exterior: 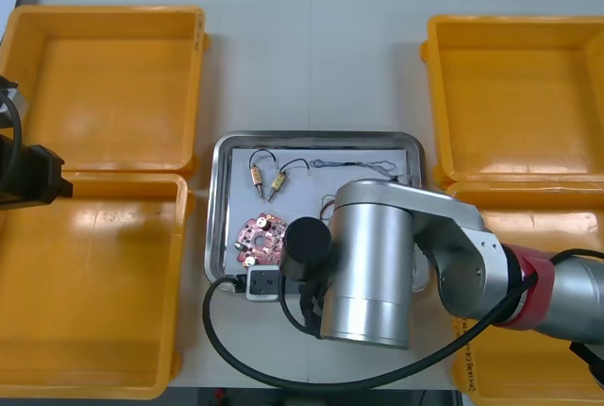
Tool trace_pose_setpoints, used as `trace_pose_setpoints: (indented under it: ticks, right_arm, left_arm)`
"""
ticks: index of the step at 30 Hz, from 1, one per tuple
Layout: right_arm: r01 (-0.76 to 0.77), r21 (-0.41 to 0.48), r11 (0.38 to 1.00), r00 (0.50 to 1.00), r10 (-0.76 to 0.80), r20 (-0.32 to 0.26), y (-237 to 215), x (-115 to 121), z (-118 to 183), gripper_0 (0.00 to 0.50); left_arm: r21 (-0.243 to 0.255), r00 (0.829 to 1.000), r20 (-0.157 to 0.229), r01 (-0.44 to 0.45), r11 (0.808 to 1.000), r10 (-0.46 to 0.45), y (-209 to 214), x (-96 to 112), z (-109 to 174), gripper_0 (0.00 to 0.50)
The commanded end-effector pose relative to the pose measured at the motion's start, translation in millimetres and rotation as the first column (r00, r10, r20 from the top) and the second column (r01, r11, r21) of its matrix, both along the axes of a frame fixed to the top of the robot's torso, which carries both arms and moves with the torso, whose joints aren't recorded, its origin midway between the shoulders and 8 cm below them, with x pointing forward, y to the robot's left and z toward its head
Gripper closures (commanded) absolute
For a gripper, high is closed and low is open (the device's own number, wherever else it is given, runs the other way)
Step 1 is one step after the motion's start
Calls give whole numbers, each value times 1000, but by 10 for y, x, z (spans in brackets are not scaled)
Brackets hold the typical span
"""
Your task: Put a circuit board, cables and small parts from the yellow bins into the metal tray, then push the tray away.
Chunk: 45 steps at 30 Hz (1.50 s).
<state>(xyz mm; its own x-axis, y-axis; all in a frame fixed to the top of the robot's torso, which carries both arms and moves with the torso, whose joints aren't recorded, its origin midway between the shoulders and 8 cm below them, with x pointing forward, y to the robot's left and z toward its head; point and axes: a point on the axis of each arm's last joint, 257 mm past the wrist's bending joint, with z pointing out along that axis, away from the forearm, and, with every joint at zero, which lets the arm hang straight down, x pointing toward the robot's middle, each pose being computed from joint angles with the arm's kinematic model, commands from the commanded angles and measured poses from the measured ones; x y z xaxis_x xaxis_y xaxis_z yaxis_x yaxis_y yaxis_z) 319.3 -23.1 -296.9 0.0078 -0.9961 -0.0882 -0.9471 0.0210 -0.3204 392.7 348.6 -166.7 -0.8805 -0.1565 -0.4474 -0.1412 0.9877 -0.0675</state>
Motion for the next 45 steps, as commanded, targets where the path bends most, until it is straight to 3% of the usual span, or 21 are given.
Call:
trace_pose_setpoints:
  ticks: [1,5,23,45]
  right_arm:
    - [-42,-13,999,999,42,19,146,-27,-41,0]
    - [-38,-28,999,999,39,11,180,-38,-120,0]
    - [-39,-33,999,993,42,110,227,151,-70,0]
    - [-16,9,1000,993,15,119,321,261,-43,0]
  left_arm:
    - [95,998,25,51,994,-54,194,-29,152,0]
    - [95,998,25,51,994,-54,194,-29,152,0]
    - [95,998,25,51,994,-54,194,-29,152,0]
    - [95,998,25,51,994,-54,194,-29,152,0]
